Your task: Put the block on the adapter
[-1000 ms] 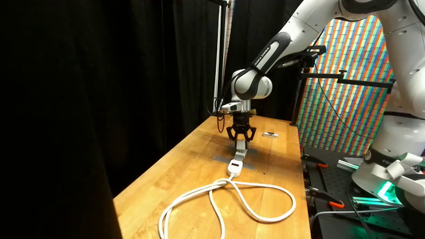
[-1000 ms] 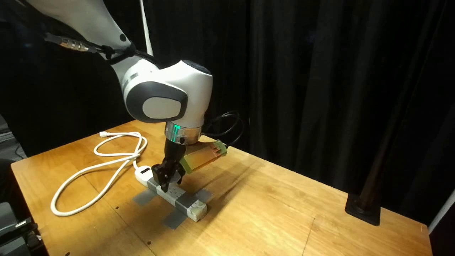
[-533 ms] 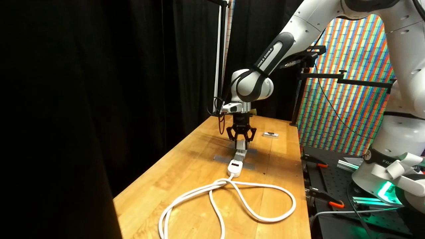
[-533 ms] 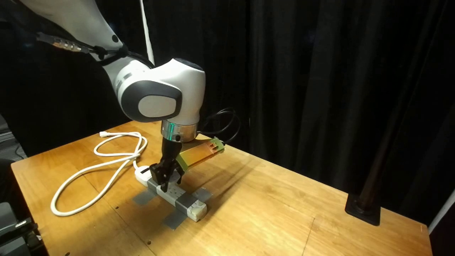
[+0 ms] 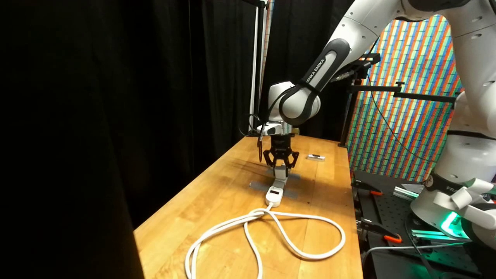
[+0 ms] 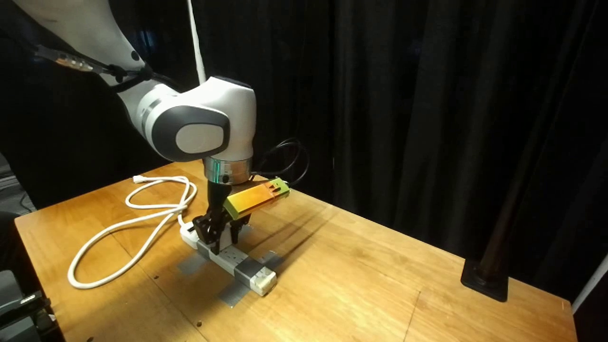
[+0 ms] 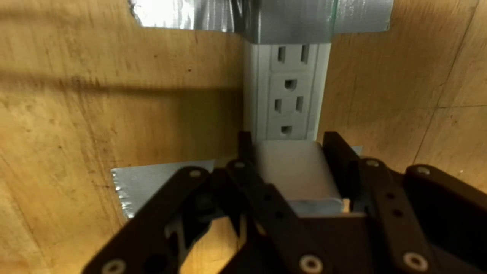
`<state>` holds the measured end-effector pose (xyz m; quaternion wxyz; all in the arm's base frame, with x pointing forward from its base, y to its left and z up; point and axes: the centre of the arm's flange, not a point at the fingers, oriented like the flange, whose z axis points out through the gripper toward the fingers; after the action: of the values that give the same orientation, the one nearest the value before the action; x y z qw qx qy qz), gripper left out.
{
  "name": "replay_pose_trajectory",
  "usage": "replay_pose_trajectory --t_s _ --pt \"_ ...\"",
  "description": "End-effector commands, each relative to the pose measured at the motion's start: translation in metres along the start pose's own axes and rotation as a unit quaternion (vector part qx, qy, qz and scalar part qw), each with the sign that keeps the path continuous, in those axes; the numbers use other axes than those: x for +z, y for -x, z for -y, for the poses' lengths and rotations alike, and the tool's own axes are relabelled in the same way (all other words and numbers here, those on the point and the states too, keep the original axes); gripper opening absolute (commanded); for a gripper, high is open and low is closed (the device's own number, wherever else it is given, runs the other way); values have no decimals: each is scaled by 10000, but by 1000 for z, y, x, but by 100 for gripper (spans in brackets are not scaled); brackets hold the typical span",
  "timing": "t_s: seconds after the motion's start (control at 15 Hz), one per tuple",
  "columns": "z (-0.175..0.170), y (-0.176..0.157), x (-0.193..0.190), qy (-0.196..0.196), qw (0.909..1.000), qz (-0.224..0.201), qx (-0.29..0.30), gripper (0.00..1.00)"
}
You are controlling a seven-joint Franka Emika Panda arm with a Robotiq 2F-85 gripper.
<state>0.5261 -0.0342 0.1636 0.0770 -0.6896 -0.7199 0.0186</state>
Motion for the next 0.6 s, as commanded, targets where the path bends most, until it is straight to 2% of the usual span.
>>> replay_pose_trajectory --t_s 0.0,0.33,0.4,0.53 --pt "10 -22 9 71 9999 106 75 23" --pt "10 -15 12 -12 9997 37 236 23" --pt "11 -14 10 -46 9997 -26 225 73" --pt "15 -14 5 -88 9996 -102 247 81"
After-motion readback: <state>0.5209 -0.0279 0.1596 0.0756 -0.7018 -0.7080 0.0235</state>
